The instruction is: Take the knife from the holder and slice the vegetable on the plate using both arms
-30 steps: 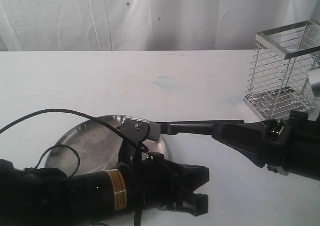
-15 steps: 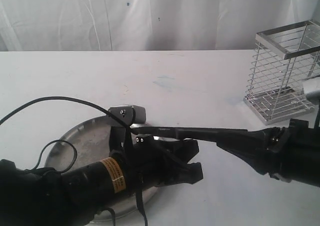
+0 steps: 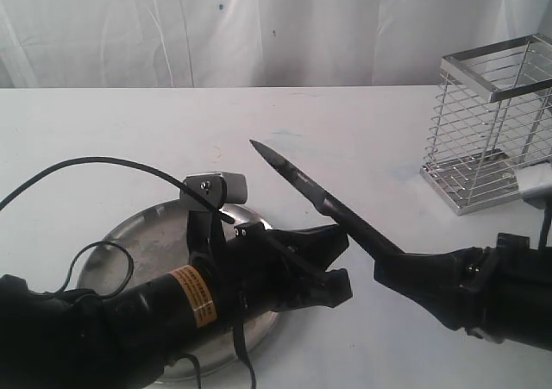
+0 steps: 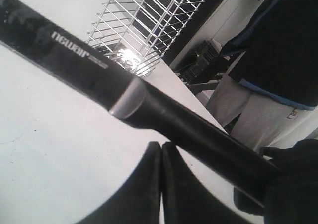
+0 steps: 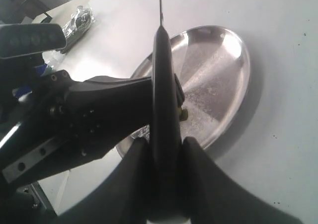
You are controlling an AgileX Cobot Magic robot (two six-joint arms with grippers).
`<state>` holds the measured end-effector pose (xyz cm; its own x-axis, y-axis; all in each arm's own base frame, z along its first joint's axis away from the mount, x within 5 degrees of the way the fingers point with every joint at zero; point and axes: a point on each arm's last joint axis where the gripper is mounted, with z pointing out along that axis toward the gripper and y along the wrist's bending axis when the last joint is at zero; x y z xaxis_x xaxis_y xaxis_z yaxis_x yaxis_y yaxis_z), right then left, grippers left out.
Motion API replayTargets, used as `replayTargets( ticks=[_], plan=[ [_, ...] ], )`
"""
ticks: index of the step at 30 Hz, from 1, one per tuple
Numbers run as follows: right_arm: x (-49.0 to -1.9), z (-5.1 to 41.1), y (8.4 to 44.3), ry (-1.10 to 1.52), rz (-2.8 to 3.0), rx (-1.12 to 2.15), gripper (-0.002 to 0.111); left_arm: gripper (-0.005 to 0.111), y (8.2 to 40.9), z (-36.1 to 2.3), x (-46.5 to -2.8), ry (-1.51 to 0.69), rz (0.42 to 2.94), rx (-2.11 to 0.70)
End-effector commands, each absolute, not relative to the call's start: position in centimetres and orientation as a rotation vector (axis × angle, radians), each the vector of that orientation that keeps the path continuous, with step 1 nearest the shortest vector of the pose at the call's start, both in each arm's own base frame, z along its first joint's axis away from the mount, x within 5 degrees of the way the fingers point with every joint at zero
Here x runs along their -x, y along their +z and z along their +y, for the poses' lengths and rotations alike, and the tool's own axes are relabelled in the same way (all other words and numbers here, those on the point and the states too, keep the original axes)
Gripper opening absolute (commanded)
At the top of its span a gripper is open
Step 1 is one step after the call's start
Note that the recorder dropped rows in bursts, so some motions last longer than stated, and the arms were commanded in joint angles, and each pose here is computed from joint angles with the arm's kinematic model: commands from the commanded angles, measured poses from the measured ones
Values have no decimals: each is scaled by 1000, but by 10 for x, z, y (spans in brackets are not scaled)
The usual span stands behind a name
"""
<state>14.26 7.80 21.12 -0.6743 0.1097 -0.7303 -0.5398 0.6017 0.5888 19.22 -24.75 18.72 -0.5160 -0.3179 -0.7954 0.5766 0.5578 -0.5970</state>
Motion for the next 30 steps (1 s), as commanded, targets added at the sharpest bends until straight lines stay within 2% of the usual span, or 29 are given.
replayTargets(
  ticks=[1, 15, 22, 26, 30],
  plan=[
    [-141, 78, 209, 1093, 2083, 349, 0, 0, 192, -250, -189, -1149, 1753, -252],
    [-156, 96, 178, 1184, 2251, 398, 0, 0, 191, -258, -178, -1180, 1739, -470],
    [-165, 98, 167, 1125, 2298, 391, 0, 0, 189, -258, -179, -1167, 1757, -468],
    [-168, 93, 161, 995, 2337, 381, 0, 0, 192, -254, -183, -1127, 1748, -430],
    [-168, 97, 168, 1061, 2282, 427, 0, 0, 182, -239, -195, -1007, 1920, -307]
  ],
)
